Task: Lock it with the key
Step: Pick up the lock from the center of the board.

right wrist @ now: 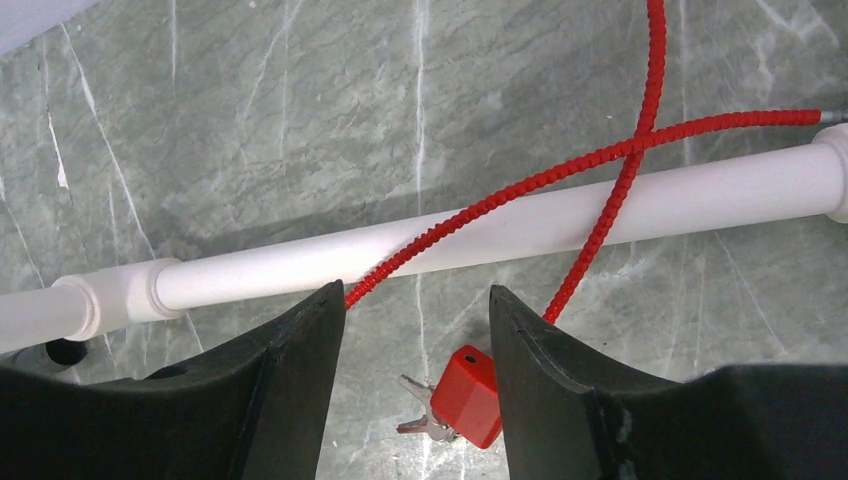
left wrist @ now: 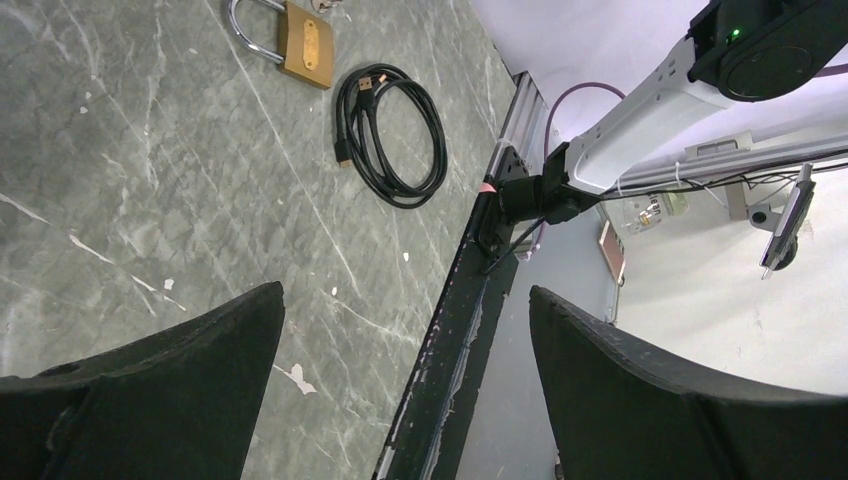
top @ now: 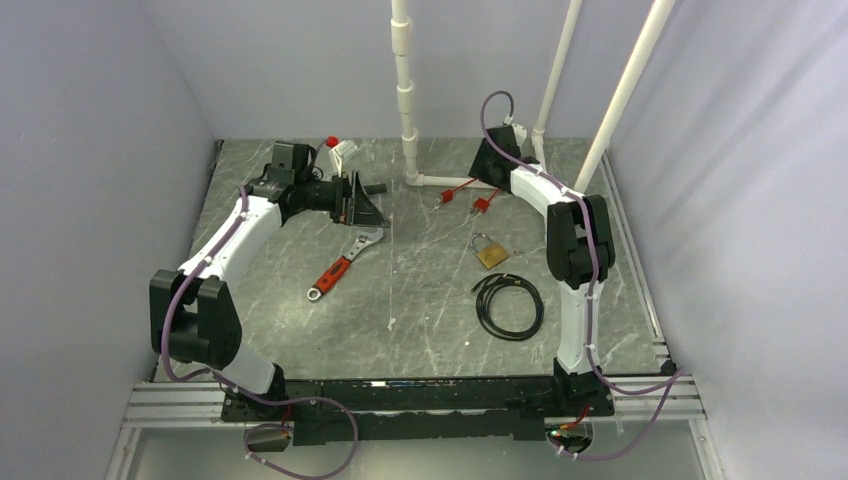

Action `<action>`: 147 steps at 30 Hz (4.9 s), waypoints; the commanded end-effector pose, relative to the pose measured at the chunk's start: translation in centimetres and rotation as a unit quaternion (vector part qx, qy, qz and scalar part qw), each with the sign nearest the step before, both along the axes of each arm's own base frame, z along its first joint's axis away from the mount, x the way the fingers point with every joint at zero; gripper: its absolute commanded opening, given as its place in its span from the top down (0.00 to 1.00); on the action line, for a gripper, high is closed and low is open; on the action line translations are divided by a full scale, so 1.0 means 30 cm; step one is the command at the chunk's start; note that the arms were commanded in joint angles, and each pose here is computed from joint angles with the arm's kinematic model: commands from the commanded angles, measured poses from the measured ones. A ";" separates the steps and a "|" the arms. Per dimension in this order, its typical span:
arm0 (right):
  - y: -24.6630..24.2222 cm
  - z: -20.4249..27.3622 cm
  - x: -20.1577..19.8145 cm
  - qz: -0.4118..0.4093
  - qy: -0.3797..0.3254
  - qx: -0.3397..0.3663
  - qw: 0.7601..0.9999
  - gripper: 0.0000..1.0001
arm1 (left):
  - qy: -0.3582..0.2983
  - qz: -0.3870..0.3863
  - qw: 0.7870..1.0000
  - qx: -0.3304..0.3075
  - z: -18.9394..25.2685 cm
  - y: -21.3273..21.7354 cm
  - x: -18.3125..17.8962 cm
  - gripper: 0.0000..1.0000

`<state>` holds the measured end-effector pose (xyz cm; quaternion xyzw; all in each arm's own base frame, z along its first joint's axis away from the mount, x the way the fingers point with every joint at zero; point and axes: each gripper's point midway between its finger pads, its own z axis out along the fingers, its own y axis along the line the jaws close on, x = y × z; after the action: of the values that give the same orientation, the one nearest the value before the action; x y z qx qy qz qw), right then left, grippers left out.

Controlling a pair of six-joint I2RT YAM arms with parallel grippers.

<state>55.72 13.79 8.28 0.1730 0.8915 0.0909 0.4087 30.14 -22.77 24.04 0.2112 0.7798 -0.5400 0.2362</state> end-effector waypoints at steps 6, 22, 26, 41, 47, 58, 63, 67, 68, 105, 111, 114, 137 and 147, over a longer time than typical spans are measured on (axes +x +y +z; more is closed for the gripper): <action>-0.016 0.022 0.086 -0.029 -0.031 0.016 0.999 0.43 | -0.025 -0.009 1.000 -0.014 0.039 0.014 -0.008 0.04; -0.024 -0.043 0.171 -0.057 -0.040 0.051 0.996 0.55 | -0.014 0.001 1.000 -0.014 0.033 0.039 0.005 0.04; -0.011 -0.042 0.171 -0.050 -0.036 0.061 0.996 0.72 | -0.011 0.002 1.000 -0.011 0.029 0.042 0.014 0.04; 0.065 0.233 0.085 0.012 -0.076 0.119 0.990 1.00 | -0.048 0.006 0.999 -0.006 0.101 0.061 0.023 0.03; 0.149 0.402 -0.021 0.107 -0.104 0.161 0.976 1.00 | -0.105 0.003 0.994 0.011 0.147 0.081 0.002 0.01; 0.342 0.719 -0.519 0.437 -0.169 0.222 0.855 1.00 | -0.291 -0.070 0.953 0.045 0.293 0.120 -0.119 0.01; 0.356 0.713 -0.787 0.555 -0.159 0.221 0.786 1.00 | -0.369 -0.110 0.918 0.099 0.292 0.161 -0.165 0.02; 0.341 0.689 -0.979 0.630 -0.152 0.215 0.731 1.00 | -0.462 -0.129 0.864 0.151 0.320 0.172 -0.174 0.12; 0.339 0.680 -1.024 0.648 -0.153 0.206 0.717 1.00 | -0.495 -0.137 0.841 0.169 0.323 0.171 -0.170 0.17; 0.467 0.653 -1.347 0.762 -0.087 0.239 0.596 1.00 | -0.625 -0.203 0.692 0.299 0.184 -0.103 -0.175 0.98; 0.480 0.665 -1.303 0.749 -0.125 0.212 0.616 1.00 | -0.505 -0.098 0.833 0.202 0.273 -0.129 -0.190 1.00; 0.483 0.689 -1.263 0.737 -0.140 0.203 0.629 0.85 | -0.465 -0.091 0.871 0.129 0.329 -0.155 -0.248 1.00; 0.251 0.630 -1.167 0.742 -0.244 0.017 0.625 0.14 | -0.439 -0.162 0.883 0.040 0.443 -0.094 -0.319 1.00; 0.282 0.589 -1.215 0.765 -0.258 0.074 0.586 0.15 | -0.473 -0.170 0.865 -0.003 0.516 -0.095 -0.353 1.00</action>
<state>19.51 21.61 25.58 -0.5587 0.5870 0.4565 0.3673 20.85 -25.39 35.93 0.5515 0.5871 -0.3954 0.4414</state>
